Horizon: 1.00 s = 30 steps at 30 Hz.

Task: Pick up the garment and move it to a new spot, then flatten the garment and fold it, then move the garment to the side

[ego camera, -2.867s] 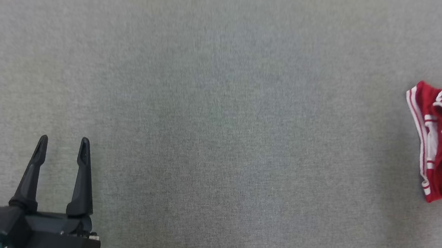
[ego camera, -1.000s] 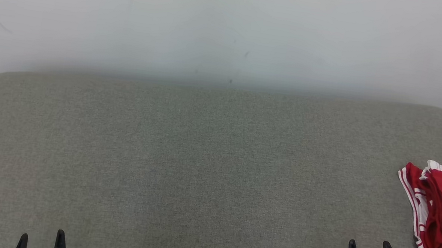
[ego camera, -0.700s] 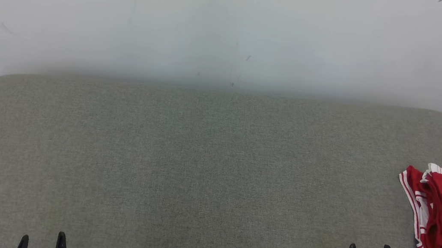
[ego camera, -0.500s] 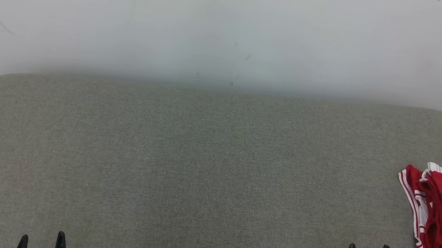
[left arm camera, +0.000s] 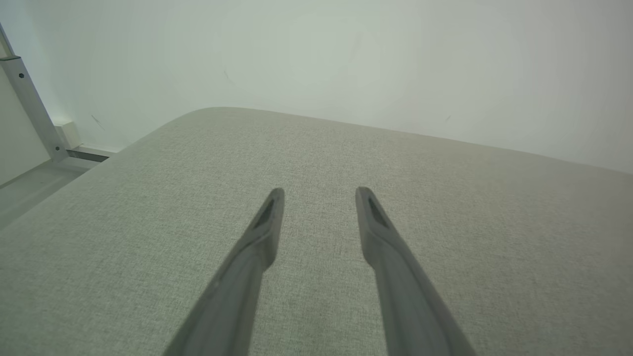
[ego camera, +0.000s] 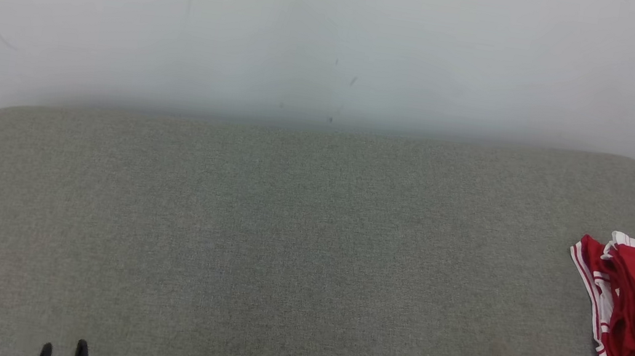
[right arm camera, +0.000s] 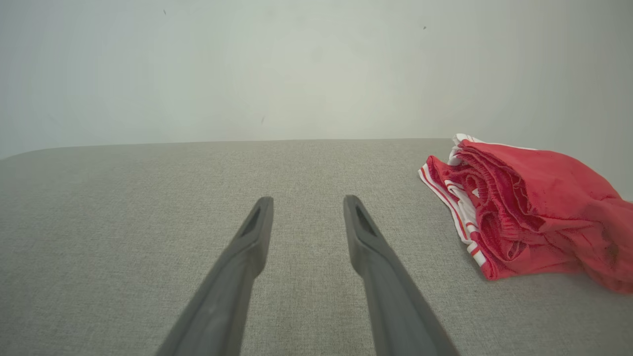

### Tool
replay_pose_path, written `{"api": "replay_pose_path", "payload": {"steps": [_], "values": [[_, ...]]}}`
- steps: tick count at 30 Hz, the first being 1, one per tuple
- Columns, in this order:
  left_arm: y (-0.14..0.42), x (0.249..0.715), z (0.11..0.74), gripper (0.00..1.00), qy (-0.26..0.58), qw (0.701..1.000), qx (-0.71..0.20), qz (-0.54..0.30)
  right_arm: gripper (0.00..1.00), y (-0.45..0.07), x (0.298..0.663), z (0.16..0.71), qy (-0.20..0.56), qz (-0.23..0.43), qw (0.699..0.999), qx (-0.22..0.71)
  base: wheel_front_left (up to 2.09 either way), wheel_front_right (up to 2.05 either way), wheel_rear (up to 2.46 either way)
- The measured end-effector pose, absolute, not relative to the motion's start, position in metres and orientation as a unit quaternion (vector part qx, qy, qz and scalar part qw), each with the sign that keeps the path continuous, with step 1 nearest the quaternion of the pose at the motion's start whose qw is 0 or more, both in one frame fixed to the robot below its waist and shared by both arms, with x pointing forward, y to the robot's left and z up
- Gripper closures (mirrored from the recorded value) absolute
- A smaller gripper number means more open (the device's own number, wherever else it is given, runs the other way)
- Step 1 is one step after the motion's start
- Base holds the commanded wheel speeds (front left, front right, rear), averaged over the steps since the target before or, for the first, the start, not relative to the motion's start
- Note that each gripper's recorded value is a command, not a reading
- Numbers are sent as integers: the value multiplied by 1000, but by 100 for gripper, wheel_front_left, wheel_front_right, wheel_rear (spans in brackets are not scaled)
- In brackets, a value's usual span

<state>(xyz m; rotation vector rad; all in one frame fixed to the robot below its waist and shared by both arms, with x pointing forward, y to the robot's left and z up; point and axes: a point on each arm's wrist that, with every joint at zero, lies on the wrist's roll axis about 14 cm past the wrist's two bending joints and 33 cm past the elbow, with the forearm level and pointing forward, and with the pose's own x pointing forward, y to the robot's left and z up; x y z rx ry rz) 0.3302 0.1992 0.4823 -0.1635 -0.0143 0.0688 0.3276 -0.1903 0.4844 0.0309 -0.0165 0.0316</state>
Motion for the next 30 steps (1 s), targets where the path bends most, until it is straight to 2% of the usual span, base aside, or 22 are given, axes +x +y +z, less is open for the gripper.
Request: {"api": "replay_pose_path", "payload": {"steps": [7,30], "values": [[201,326,462,100,30,993,-105,44,100,-191,320,463,31,8,999,42,0,0,0],[205,342,464,100,40,949,-307,67,100,-205,338,469,31,-38,965,259,0,0,0]]}}
